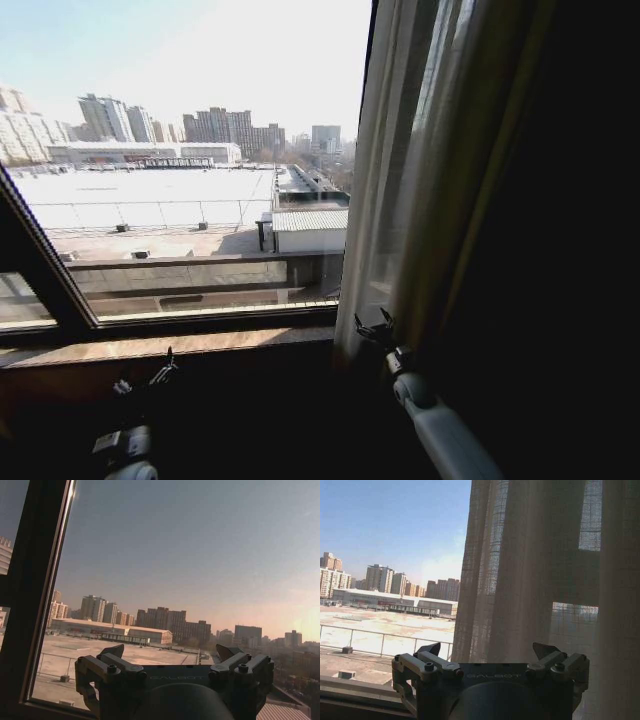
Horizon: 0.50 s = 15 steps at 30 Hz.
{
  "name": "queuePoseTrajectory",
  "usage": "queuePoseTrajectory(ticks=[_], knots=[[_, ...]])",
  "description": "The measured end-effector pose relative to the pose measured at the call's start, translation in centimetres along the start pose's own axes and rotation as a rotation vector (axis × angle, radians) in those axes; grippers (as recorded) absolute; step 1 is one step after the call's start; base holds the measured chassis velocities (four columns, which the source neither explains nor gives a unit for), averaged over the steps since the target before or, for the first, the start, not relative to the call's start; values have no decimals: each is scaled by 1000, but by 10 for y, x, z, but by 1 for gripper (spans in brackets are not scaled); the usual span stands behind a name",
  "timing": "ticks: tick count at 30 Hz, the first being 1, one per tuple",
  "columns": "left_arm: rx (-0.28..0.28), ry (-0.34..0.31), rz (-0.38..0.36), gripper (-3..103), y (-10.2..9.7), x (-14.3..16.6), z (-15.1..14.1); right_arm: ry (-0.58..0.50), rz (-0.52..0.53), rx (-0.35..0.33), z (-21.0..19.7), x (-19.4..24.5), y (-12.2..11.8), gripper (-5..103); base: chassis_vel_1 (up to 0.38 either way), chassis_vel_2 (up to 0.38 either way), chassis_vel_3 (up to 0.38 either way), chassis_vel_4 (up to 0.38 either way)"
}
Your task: Open the curtains by pulling them apart, changing their state from closed to fully open.
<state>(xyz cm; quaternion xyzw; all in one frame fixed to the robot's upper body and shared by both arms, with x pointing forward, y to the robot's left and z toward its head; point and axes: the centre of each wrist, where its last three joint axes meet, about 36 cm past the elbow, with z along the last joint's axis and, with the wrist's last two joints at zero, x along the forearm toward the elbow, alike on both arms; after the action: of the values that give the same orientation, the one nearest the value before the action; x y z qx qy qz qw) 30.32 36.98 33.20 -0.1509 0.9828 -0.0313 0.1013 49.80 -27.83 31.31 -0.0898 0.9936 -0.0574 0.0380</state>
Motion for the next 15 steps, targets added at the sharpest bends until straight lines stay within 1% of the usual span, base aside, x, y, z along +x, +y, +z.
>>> queuePoseTrajectory(ticks=[3, 9, 14, 15], knots=[[0, 0, 0, 100, 0, 0, 0, -11, 38, 17, -1, -15, 1, 100, -121, 124, 90, -112], [0, 0, 0, 100, 0, 0, 0, -6, 48, 31, -9, -35, 2, 100, -91, 117, 101, -96], [0, 0, 0, 100, 0, 0, 0, -2, 71, 43, -20, -62, 14, 100, -23, 20, 16, -21], [0, 0, 0, 100, 0, 0, 0, -2, 71, 43, -20, -62, 14, 100, 0, 0, 0, 0]])
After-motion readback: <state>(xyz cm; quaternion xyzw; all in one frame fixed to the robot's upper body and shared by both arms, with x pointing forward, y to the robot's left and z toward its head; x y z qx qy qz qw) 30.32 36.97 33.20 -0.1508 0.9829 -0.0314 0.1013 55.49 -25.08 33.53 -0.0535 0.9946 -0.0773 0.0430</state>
